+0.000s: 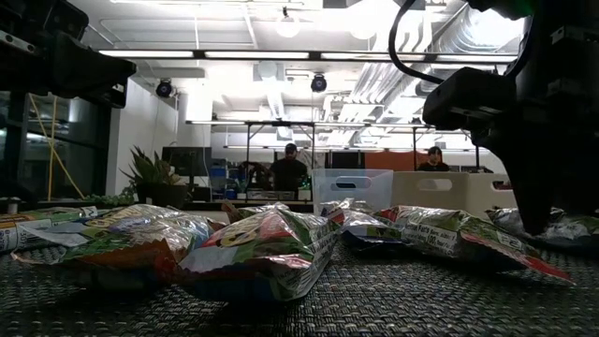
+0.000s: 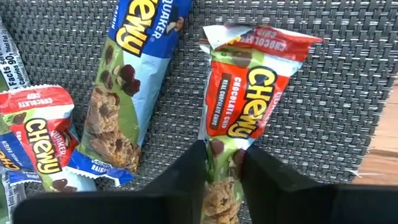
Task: Pick and place Granola Bars by type
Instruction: Put the red granola bar into the gray bin
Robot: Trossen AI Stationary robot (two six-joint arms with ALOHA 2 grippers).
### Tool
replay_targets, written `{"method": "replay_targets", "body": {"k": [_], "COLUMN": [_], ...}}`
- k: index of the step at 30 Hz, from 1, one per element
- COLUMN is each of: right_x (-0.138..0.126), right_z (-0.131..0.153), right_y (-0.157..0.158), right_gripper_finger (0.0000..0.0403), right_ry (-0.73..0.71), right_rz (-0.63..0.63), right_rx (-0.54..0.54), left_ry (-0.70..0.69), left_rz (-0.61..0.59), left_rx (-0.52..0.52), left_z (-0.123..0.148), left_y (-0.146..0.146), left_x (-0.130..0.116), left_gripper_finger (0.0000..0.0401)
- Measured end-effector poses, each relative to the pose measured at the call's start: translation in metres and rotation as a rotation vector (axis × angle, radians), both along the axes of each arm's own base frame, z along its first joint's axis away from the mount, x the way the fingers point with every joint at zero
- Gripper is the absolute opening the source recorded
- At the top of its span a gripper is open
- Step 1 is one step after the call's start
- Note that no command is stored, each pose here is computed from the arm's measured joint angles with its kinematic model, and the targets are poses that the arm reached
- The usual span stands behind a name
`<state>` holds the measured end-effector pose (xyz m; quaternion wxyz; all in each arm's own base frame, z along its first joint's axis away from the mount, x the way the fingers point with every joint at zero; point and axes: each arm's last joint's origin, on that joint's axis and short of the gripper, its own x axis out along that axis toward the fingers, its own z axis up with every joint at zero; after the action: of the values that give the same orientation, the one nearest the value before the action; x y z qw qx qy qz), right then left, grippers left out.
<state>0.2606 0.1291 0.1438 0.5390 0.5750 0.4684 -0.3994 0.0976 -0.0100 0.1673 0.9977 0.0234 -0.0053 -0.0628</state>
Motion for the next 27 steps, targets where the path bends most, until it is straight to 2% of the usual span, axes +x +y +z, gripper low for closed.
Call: {"method": "replay_targets", "body": {"k": [6,17,27], "right_x": [0.0,-0.003,0.02], "right_z": [0.0,0.003,0.049], "right_y": [0.003,0.013,0.022], "right_gripper_finger": [0.0051,0.0045,0.004], "right_ry": [-0.014,-0.036,-0.169], "right_rz": [0.017,0.052,0.155], "right_rx": [-0.003,-0.013,-0.169], "left_ry": [0.001,0.001,0.001], "left_rz": [0.0,0.0,0.0], "left_rx": [0.0,0.0,0.0], "left_z": [0.0,0.0,0.0], "left_y": [0.0,0.0,0.0], "left_x": [0.0,0.0,0.0], "left_gripper_finger": [0.0001,0.0001,0.0001]}}
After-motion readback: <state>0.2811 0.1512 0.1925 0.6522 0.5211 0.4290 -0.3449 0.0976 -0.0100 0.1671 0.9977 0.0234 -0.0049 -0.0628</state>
